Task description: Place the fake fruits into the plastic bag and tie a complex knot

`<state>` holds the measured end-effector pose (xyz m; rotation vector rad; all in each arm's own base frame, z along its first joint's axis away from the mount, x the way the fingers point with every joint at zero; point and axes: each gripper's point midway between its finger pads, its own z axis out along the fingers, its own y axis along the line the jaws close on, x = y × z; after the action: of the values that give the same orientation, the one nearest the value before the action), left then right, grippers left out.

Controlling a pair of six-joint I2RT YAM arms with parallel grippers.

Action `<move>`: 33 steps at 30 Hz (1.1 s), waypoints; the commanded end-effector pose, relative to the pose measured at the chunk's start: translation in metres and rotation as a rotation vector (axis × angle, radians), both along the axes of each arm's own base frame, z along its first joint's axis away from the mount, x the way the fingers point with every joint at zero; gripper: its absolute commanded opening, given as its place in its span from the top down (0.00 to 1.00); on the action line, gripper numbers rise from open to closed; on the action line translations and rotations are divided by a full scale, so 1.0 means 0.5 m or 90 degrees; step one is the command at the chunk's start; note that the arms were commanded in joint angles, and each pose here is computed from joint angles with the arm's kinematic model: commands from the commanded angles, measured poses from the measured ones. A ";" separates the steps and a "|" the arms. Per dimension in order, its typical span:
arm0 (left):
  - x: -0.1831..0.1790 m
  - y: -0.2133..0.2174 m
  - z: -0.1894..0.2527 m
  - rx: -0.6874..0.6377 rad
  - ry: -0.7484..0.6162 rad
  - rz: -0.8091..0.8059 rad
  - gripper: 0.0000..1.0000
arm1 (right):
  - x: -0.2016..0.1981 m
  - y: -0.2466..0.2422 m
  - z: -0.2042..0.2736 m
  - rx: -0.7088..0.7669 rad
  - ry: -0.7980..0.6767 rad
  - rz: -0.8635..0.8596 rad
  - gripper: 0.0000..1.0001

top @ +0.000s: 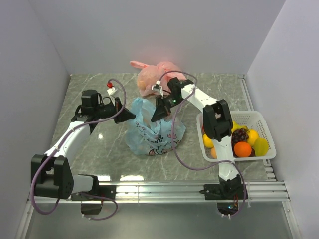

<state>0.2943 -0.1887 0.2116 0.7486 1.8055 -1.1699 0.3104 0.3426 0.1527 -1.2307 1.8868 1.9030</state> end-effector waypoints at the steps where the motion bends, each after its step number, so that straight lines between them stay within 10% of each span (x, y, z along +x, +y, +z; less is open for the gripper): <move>1: 0.009 -0.004 0.034 -0.001 -0.034 -0.016 0.99 | -0.069 -0.024 0.097 0.081 0.015 0.024 1.00; 11: 0.014 -0.014 0.053 -0.005 -0.061 -0.051 0.99 | -0.157 -0.082 0.157 0.100 0.003 0.010 1.00; 20: 0.010 -0.037 0.060 0.014 -0.053 -0.037 1.00 | -0.028 -0.054 0.060 -0.194 0.217 -0.122 1.00; 23: 0.006 -0.039 0.066 0.002 -0.029 -0.026 1.00 | 0.070 -0.063 0.131 -0.129 0.071 -0.386 1.00; 33: -0.005 -0.064 0.063 -0.045 0.041 0.014 1.00 | 0.060 -0.121 0.153 -0.158 -0.233 -0.651 1.00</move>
<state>0.2931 -0.2127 0.2313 0.7099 1.8382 -1.2335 0.3156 0.2836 0.2094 -0.5366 2.1654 1.1454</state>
